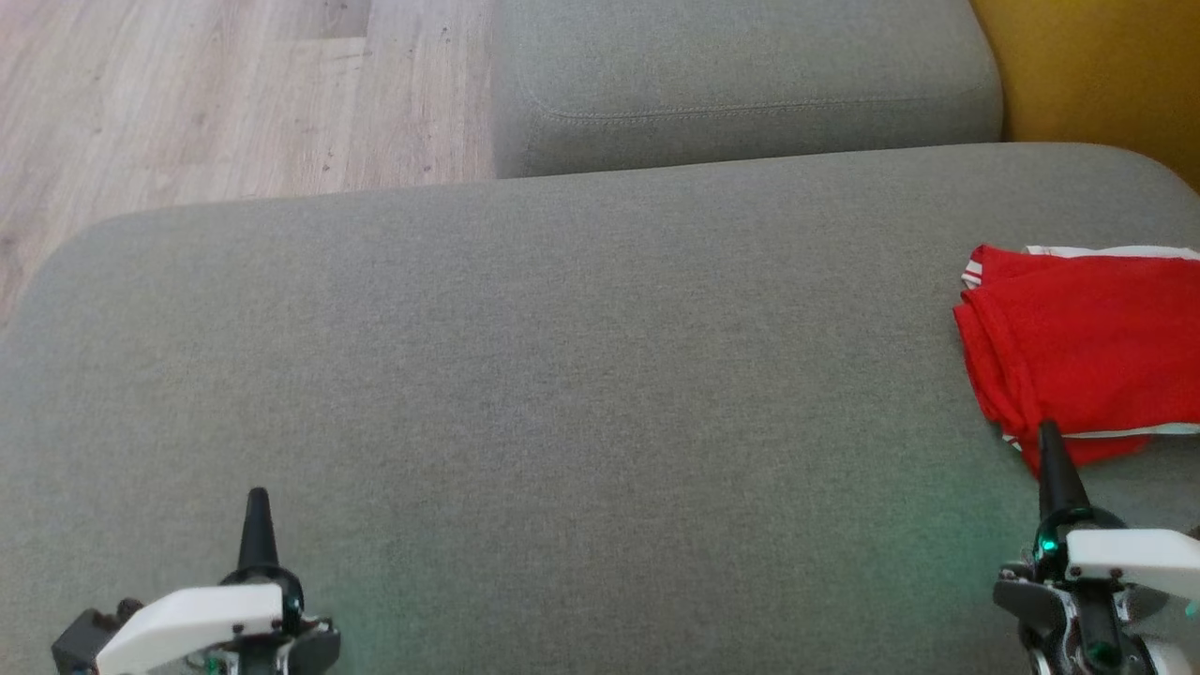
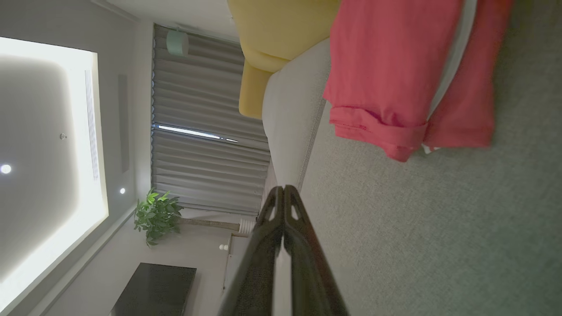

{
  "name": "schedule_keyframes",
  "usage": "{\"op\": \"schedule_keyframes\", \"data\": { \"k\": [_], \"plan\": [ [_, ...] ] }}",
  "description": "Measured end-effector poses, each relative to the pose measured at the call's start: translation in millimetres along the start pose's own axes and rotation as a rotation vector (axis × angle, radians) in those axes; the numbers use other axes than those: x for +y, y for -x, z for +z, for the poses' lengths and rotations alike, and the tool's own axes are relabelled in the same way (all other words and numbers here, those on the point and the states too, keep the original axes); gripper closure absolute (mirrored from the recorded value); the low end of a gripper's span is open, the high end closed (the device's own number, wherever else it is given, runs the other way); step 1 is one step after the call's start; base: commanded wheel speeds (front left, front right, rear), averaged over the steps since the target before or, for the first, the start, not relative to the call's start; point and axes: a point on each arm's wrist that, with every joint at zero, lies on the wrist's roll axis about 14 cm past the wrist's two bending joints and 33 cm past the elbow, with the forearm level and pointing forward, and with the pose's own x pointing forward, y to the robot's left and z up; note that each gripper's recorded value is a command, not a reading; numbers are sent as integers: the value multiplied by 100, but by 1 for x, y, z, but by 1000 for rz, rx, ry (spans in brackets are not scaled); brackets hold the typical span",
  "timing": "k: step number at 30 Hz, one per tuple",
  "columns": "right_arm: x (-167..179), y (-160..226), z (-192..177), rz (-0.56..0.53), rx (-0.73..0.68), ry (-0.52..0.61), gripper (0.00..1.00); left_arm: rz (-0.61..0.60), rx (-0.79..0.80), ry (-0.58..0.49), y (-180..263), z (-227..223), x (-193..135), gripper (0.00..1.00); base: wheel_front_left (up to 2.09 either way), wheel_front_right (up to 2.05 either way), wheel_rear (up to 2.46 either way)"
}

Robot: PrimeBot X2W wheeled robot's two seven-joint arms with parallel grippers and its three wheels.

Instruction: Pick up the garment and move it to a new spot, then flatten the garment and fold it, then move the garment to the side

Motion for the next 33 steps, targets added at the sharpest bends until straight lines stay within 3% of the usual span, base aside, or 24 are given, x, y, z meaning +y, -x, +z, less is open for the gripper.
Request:
{"op": "schedule_keyframes", "data": {
  "k": [20, 33],
  "plan": [
    [11, -11, 11, 36, -18, -230, 100, -79, -20, 235, -15, 16, -16, 100, 0, 0, 0],
    [10, -11, 12, 34, -22, -239, 100, -82, -17, 243, -16, 15, -17, 100, 0, 0, 0]
  ]
}}
